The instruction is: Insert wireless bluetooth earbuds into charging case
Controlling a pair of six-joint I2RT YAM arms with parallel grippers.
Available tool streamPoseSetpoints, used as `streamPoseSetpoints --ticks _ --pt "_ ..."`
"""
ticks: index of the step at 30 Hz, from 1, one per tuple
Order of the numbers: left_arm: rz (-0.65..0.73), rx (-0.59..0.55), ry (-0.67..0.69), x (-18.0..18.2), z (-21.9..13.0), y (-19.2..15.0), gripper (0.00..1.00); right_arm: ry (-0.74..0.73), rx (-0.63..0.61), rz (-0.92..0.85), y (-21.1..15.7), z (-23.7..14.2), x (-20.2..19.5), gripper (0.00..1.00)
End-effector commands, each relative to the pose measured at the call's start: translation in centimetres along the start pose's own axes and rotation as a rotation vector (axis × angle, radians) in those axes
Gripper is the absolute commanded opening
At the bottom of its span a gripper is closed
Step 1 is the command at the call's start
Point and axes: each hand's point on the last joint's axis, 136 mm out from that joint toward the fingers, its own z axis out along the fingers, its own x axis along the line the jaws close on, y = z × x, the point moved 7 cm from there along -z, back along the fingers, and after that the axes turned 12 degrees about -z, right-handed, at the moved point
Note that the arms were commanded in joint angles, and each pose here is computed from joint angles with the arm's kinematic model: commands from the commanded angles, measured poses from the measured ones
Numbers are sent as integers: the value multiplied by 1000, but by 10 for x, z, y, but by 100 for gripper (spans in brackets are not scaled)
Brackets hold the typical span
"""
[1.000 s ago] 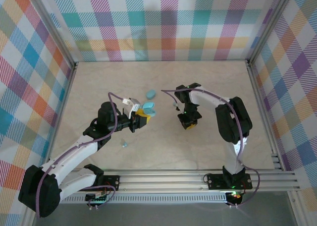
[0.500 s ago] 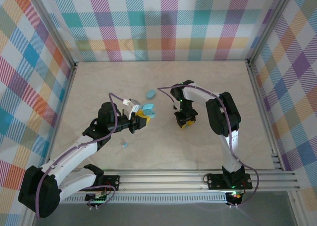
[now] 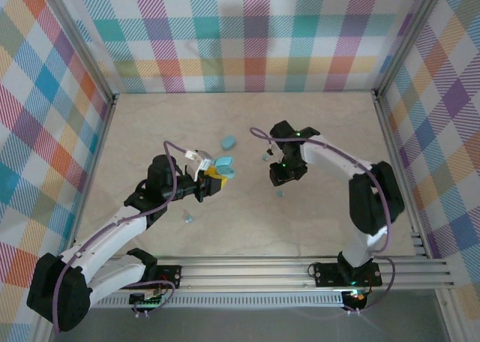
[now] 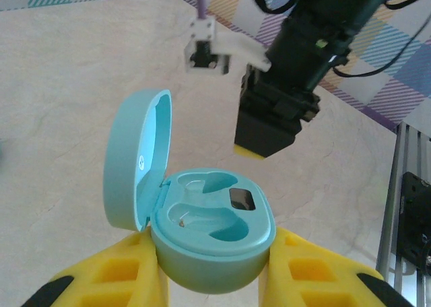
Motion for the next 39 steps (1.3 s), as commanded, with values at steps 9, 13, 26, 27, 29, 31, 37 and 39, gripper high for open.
streamPoseSetpoints --ticks 9,13,26,27,29,31,37,39 --pt "-4 -3 -18 -2 1 7 0 -29 72 -72 -10 31 -1 35" --pt "-12 1 -19 0 3 5 0 -88 85 -156 -10 34 10 31" --pt "-14 10 -23 0 5 4 0 -176 167 -242 -17 53 18 30" --pt "-14 10 -22 0 5 4 0 -181 172 -242 -18 54 17 30" --pt "-16 10 -22 0 5 4 0 -185 178 -246 -18 56 16 30" --pt "-16 11 -22 1 6 4 0 -185 181 -249 -17 58 16 30" --pt "-17 11 -23 1 5 4 0 -173 180 -253 -11 62 19 30" --pt "-16 12 -21 1 5 3 0 -173 181 -256 -10 63 20 30"
